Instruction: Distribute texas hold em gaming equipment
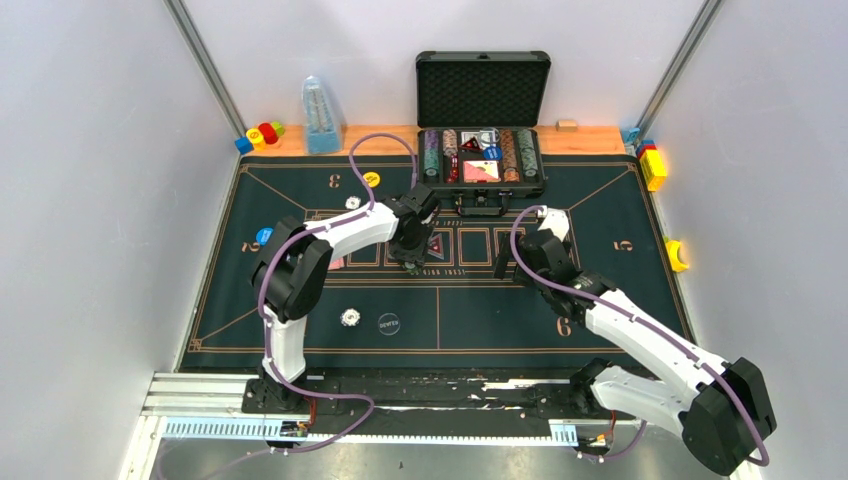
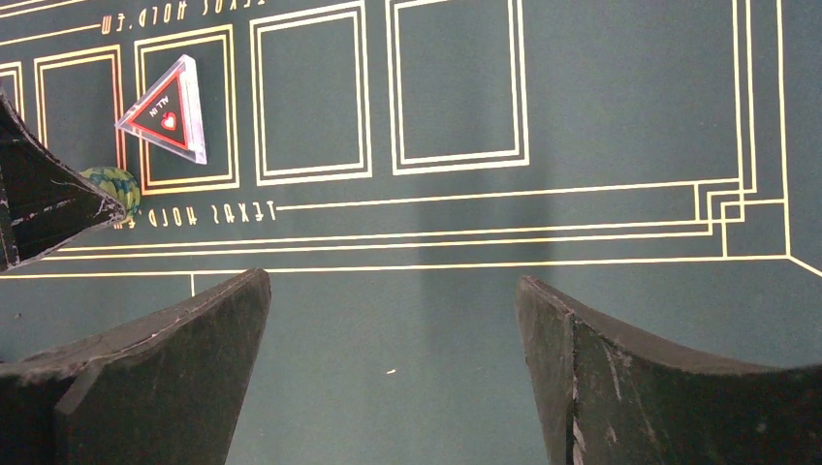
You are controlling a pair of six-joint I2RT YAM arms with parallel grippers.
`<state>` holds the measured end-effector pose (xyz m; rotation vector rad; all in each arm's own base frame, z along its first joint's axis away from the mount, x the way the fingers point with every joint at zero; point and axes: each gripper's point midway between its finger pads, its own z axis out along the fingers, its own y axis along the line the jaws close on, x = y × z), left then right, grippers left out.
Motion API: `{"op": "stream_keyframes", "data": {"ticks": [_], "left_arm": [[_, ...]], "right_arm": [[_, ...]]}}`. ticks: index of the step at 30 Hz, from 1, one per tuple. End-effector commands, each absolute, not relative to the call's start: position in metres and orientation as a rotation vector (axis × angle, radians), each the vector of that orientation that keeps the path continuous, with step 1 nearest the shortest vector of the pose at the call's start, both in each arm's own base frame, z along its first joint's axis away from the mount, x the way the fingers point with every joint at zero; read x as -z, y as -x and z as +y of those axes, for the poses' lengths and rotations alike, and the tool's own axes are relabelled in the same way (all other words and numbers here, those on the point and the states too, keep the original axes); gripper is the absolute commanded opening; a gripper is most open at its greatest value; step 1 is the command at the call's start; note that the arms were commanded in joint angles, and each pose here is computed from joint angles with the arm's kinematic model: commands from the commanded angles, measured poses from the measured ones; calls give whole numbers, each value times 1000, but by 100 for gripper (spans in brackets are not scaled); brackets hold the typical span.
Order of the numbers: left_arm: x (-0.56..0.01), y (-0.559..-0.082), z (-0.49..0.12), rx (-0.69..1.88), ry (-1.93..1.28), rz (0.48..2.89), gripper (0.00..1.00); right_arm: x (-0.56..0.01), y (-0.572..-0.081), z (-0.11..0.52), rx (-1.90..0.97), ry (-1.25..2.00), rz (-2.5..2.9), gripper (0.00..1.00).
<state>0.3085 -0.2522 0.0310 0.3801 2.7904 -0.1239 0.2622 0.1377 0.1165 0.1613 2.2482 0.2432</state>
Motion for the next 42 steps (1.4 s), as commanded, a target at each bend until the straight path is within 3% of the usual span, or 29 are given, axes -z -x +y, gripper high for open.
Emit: {"op": "stream_keyframes", "data": {"ticks": [1, 13, 23, 36, 38, 42], "left_arm": [[-72, -319, -257, 169, -328, 2702, 43], [-101, -295, -239, 219, -257, 2662, 43], [-67, -217, -176, 166, -97, 2745, 44], [-34, -234, -174, 80, -54, 2711, 49], [-31, -235, -174, 73, -47, 2714, 51], [-27, -234, -174, 56, -46, 2735, 71]], "right_arm": [[-127, -266, 139, -270, -169, 2201, 100], [-128, -266, 139, -276, -170, 2196, 100], [-125, -267, 140, -275, -169, 2207, 100], [-121, -267, 141, -261, -161, 2220, 100], [-119, -268, 139, -251, -164, 2223, 100], [-118, -269, 140, -243, -161, 2228, 100]]}}
